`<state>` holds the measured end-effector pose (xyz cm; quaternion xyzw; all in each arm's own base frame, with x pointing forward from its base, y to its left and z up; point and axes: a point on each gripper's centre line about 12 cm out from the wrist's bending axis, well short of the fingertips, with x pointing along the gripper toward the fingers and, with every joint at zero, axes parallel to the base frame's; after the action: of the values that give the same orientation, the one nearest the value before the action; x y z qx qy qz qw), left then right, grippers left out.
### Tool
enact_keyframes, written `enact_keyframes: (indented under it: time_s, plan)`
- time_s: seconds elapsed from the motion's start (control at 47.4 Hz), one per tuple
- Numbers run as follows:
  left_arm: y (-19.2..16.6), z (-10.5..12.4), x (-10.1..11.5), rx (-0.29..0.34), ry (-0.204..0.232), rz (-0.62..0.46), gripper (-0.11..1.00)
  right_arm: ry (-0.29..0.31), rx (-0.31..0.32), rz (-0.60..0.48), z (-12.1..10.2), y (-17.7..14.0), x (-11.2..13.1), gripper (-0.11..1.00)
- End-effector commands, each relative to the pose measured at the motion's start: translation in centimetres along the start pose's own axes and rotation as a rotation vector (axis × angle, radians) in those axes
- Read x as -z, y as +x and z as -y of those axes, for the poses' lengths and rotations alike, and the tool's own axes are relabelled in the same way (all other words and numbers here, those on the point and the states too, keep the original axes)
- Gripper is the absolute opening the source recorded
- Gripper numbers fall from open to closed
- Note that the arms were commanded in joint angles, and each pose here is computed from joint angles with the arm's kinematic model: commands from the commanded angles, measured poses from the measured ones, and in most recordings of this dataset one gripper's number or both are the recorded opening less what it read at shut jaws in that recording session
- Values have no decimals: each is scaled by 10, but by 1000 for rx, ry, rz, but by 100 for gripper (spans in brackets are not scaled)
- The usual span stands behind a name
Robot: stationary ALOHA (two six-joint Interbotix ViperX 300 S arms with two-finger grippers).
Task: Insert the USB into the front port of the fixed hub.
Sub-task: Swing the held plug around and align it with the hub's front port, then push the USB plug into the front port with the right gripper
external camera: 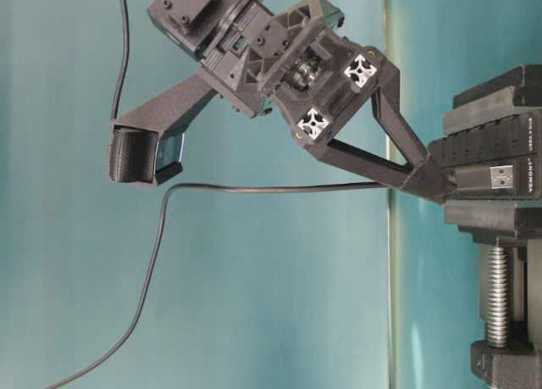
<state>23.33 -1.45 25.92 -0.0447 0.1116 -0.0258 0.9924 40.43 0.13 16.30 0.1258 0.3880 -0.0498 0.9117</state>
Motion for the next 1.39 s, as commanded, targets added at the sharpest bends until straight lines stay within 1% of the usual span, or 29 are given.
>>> enact_keyframes:
  time_s: [0.0,0.127,0.253,0.443,0.697,0.95,1.161,1.372]
  plan:
    - [-1,0,-6,1,3,20,0,3,-13,14,-7,-3,-5,3]
    - [-2,0,-6,1,1,25,0,3,-20,8,-11,-3,-3,3]
    - [-4,0,-6,1,1,28,0,19,-25,5,-14,-3,-2,3]
    - [-5,-1,-5,-4,0,31,0,22,-25,0,-14,-2,0,3]
    - [-5,-3,-7,-10,-1,33,0,18,-17,-37,-13,3,10,3]
    - [-5,-3,-6,-10,-1,30,0,16,-15,-51,-14,6,14,3]
    - [-5,-3,-6,-11,-1,29,0,9,-10,-95,-16,8,22,3]
    - [-5,-3,-6,-14,-2,29,0,5,-7,-115,-17,8,25,3]
